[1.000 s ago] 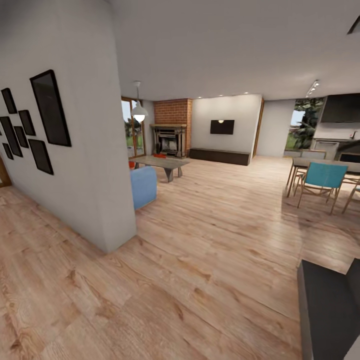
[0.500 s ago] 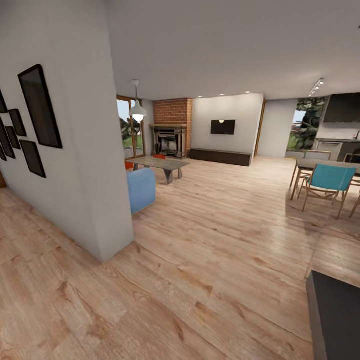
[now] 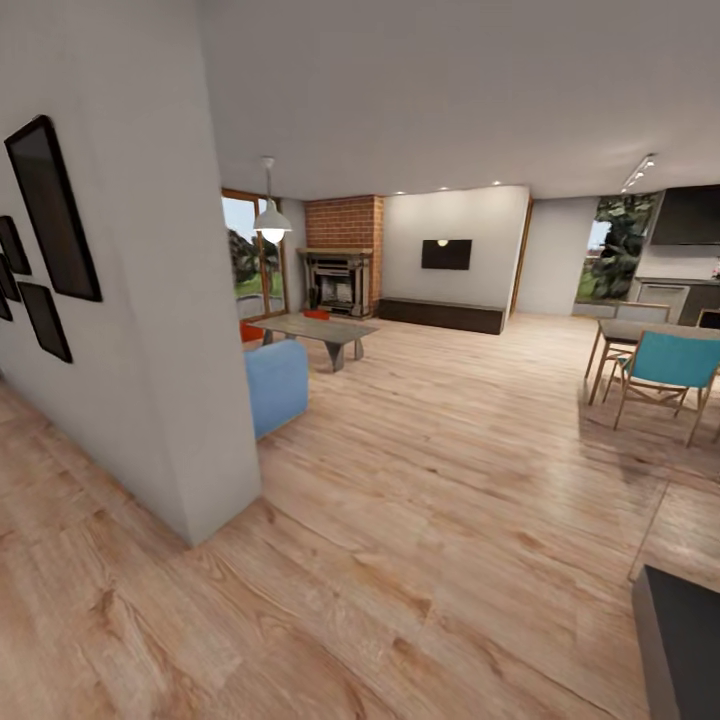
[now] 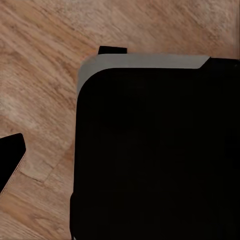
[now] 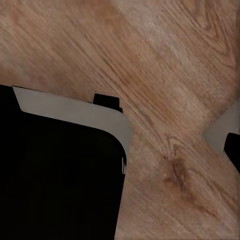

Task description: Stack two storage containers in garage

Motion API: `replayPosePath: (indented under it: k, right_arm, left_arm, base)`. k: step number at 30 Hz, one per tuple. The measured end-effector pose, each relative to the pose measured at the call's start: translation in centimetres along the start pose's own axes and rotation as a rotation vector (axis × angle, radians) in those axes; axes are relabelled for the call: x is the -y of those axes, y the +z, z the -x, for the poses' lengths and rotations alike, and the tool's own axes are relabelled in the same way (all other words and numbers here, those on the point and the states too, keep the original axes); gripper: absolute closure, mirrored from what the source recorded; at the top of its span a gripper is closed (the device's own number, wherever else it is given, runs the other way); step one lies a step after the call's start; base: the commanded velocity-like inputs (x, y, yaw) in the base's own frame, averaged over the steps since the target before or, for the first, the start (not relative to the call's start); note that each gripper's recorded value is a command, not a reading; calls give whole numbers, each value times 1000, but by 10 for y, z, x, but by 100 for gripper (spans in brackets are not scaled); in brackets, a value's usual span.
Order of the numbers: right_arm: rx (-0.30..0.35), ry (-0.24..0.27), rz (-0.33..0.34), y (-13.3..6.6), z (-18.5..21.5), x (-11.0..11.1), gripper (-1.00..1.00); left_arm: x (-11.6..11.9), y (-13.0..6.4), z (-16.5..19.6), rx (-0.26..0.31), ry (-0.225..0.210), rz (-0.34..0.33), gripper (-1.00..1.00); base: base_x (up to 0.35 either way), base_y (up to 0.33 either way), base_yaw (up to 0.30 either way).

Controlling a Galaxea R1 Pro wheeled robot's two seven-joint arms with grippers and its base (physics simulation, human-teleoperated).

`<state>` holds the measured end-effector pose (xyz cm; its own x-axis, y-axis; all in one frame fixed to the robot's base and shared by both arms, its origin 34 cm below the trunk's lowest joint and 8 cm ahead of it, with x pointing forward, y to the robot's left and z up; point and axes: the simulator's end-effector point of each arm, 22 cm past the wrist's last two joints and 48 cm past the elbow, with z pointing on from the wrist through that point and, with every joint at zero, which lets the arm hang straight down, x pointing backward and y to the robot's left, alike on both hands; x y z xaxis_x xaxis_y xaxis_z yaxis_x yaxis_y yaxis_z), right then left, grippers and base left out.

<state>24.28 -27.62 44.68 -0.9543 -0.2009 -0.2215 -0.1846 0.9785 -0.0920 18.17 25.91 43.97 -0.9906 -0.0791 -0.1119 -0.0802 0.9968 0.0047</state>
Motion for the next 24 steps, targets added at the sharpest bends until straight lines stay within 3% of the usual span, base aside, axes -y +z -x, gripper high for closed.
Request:
replayPosePath:
  k: [15, 24]
  right_arm:
    - [0, 1, 1, 0, 0, -1, -100]
    - [0, 0, 2, 0, 0, -1, -100]
  left_arm:
    - [0, 0, 0, 1, 0, -1, -100]
    - [0, 0, 0, 0, 0, -1, -100]
  base:
    - [321, 0, -224]
    - [321, 0, -38]
